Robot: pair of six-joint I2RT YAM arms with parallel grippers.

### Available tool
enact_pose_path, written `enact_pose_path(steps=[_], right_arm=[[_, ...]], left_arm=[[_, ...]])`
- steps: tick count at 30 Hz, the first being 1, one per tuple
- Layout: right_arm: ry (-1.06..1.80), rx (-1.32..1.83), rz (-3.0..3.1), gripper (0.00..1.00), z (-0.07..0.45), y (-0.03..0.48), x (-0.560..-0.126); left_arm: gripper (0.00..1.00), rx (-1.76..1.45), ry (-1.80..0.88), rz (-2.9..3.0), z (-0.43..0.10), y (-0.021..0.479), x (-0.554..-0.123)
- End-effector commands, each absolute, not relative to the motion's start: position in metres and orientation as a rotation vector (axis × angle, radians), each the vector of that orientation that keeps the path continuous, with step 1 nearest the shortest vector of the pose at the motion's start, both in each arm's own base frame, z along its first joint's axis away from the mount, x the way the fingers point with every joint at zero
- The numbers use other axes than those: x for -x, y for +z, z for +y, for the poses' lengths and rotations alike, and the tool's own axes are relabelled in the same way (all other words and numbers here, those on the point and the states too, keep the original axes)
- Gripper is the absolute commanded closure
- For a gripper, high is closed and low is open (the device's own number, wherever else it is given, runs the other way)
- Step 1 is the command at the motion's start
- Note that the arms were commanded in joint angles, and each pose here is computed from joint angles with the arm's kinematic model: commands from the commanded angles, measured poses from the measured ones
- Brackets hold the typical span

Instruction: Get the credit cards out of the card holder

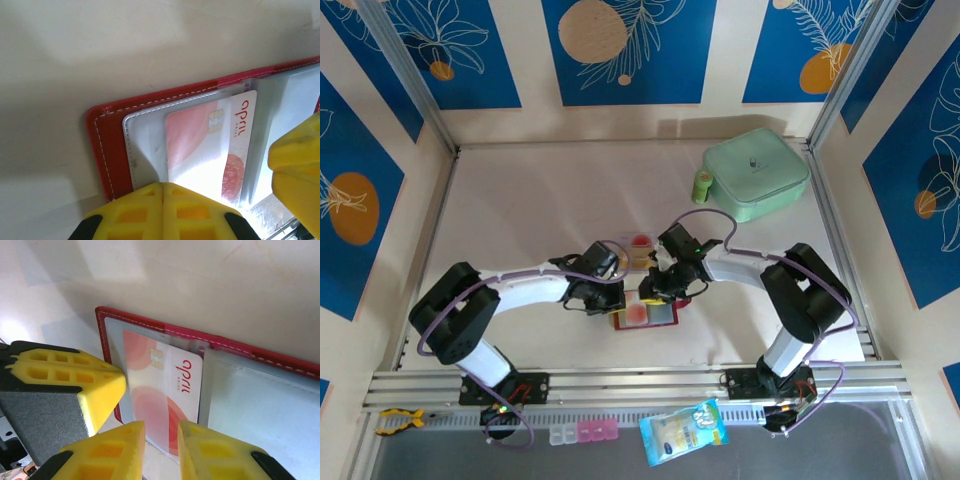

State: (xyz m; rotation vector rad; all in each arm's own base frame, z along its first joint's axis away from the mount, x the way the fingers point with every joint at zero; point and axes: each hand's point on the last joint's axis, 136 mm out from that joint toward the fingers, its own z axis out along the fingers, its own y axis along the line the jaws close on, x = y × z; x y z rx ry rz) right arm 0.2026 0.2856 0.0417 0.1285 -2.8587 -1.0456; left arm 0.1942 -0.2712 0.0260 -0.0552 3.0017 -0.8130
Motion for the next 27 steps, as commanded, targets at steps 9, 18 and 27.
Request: enact_pose_path(steps=[9, 18, 27], right_arm=[[-0.998, -0.104, -2.837, 0.75, 0.277, 0.036, -0.195], [-0.989, -0.099, -2.815, 0.75, 0.278, 0.026, -0.192], [-0.995, -0.096, -2.789, 0.76, 0.279, 0.019, -0.189]], left_arm=[[1.00, 0.001, -0.815, 3.027, -0.284, 0.029, -0.187], [1.00, 0.024, -0.751, 3.024, -0.271, 0.028, -0.184], [1.00, 0.030, -0.722, 3.033, -0.267, 0.025, -0.183]])
